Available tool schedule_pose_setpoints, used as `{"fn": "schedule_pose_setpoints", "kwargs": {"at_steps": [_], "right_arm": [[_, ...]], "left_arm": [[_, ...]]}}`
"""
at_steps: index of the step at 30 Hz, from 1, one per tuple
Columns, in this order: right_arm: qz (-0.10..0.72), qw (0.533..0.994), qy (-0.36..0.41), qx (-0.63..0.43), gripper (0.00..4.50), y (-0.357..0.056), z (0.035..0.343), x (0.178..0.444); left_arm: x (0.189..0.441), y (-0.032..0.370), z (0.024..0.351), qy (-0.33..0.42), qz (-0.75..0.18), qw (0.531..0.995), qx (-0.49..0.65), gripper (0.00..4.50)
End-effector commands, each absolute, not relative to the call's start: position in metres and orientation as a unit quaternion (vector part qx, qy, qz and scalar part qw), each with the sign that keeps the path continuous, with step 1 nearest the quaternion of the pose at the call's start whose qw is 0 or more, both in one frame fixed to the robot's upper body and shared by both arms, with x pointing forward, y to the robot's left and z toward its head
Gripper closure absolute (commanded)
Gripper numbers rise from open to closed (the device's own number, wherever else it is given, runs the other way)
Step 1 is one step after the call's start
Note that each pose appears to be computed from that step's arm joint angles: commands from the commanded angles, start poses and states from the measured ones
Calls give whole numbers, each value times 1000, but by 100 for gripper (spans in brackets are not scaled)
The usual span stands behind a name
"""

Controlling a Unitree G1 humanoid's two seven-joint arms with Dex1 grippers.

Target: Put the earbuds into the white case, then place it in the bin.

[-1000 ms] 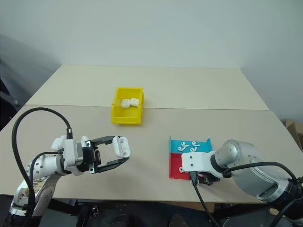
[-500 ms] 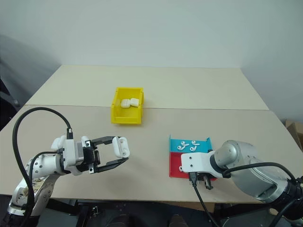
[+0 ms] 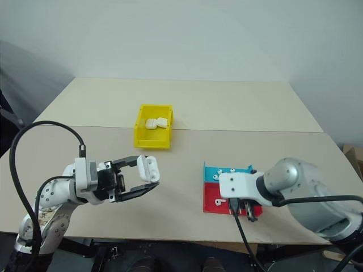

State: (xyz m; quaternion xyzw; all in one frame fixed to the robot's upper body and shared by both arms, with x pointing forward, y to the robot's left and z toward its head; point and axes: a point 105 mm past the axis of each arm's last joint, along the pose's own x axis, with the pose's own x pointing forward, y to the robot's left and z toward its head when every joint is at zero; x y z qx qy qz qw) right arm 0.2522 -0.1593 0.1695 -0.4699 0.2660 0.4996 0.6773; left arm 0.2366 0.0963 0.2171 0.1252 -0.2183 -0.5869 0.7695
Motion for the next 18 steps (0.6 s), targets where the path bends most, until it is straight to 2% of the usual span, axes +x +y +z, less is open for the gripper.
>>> {"fn": "schedule_pose_setpoints", "kwargs": {"at_steps": [1, 5, 11, 15, 18], "right_arm": [[479, 709, 228, -463, 385, -162, 197, 255], [454, 740, 197, -455, 385, -168, 209, 264], [416, 805, 108, -409, 385, -171, 241, 279], [442, 838, -30, -317, 385, -157, 280, 274], [457, 844, -157, -234, 385, -150, 310, 266]], "left_arm": [[225, 82, 241, -253, -611, 744, 97, 174], [222, 74, 256, -270, -625, 729, 69, 174], [217, 67, 253, -242, -653, 715, 60, 174], [212, 67, 254, -233, -661, 711, 51, 174], [211, 67, 254, -232, -660, 713, 51, 174]]}}
